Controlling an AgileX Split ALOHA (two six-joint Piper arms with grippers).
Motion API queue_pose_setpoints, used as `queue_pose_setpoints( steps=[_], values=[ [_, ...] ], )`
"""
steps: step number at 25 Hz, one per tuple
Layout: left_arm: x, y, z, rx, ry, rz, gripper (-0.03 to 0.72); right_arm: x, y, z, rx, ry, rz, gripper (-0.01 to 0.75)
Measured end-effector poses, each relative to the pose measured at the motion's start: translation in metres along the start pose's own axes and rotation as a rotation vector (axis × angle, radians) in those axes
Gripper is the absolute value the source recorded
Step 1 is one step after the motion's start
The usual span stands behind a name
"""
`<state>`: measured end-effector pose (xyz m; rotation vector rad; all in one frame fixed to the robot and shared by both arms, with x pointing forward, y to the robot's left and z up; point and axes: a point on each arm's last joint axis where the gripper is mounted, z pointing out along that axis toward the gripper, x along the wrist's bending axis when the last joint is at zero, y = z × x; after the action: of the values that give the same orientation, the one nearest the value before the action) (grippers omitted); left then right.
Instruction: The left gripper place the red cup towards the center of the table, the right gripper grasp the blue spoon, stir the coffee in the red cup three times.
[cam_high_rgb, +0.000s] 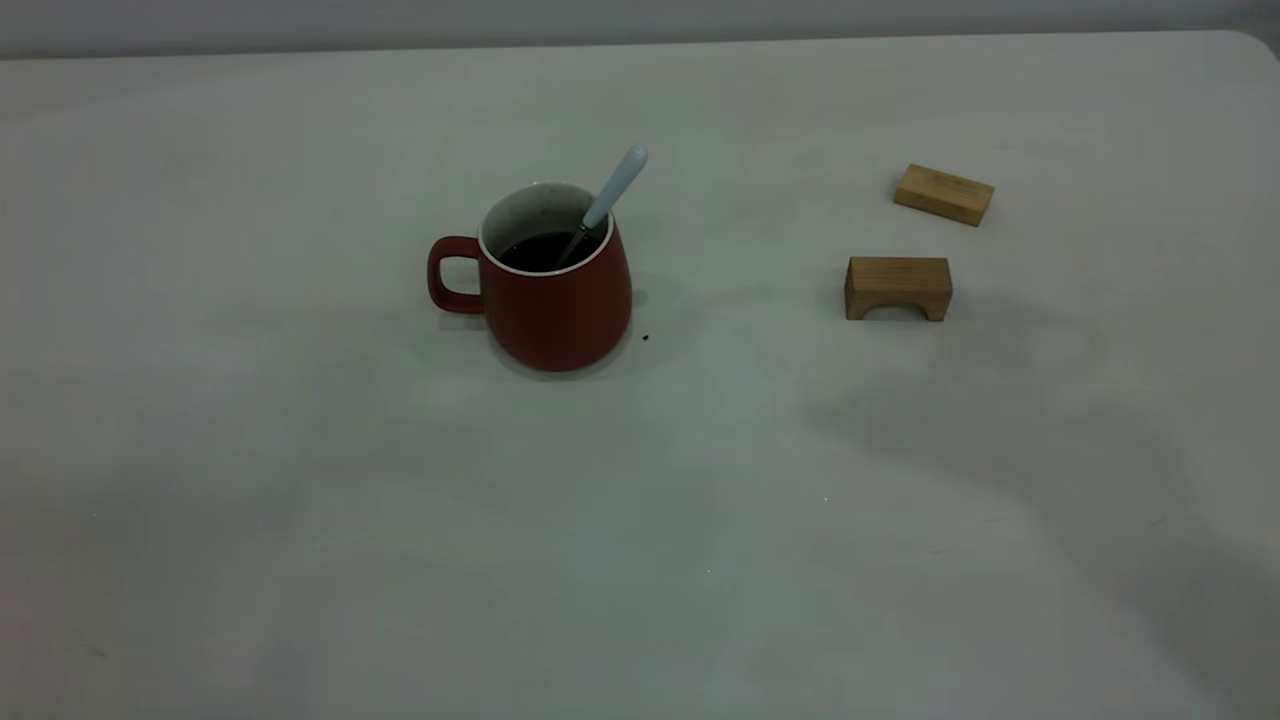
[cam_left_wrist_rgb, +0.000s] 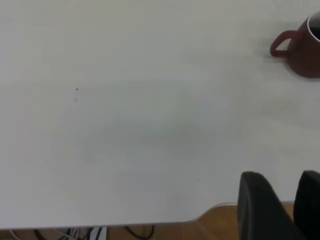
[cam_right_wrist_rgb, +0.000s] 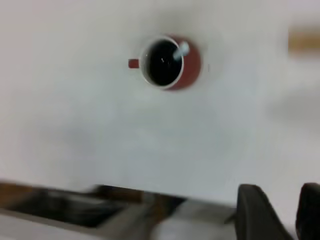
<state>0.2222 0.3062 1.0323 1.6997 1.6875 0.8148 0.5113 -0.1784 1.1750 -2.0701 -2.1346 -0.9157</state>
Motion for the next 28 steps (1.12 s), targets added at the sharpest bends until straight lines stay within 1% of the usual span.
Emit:
queue_pose_setpoints(
  steps=[3, 4, 6, 8, 10, 12, 17, 20, 23, 28],
  values=[
    [0.000, 0.000, 0.000, 0.000, 0.000, 0.000, 0.246, 0.007, -0.017, -0.045, -0.109, 0.020, -0.322, 0.230],
    [0.000, 0.000, 0.000, 0.000, 0.000, 0.000, 0.246, 0.009, -0.024, -0.059, -0.148, 0.023, -0.407, 0.230],
    [0.000, 0.000, 0.000, 0.000, 0.000, 0.000, 0.246, 0.011, -0.037, -0.084, -0.215, 0.027, -0.509, 0.230],
    [0.000, 0.000, 0.000, 0.000, 0.000, 0.000, 0.246, 0.012, -0.052, -0.107, -0.282, 0.029, -0.558, 0.230],
    [0.000, 0.000, 0.000, 0.000, 0.000, 0.000, 0.246, 0.010, -0.069, -0.123, -0.322, 0.029, -0.578, 0.230],
    [0.000, 0.000, 0.000, 0.000, 0.000, 0.000, 0.246, 0.004, -0.091, -0.131, -0.339, 0.025, -0.585, 0.230],
    [0.000, 0.000, 0.000, 0.000, 0.000, 0.000, 0.246, -0.022, -0.145, -0.123, -0.308, 0.001, -0.600, 0.230],
    [0.000, 0.000, 0.000, 0.000, 0.000, 0.000, 0.246, -0.042, -0.176, -0.118, -0.322, -0.055, -0.613, 0.232],
    [0.000, 0.000, 0.000, 0.000, 0.000, 0.000, 0.246, -0.058, -0.210, -0.123, -0.411, -0.135, -0.577, 0.235],
    [0.000, 0.000, 0.000, 0.000, 0.000, 0.000, 0.246, -0.068, -0.254, -0.130, -0.572, -0.272, -0.502, 0.236]
  ],
)
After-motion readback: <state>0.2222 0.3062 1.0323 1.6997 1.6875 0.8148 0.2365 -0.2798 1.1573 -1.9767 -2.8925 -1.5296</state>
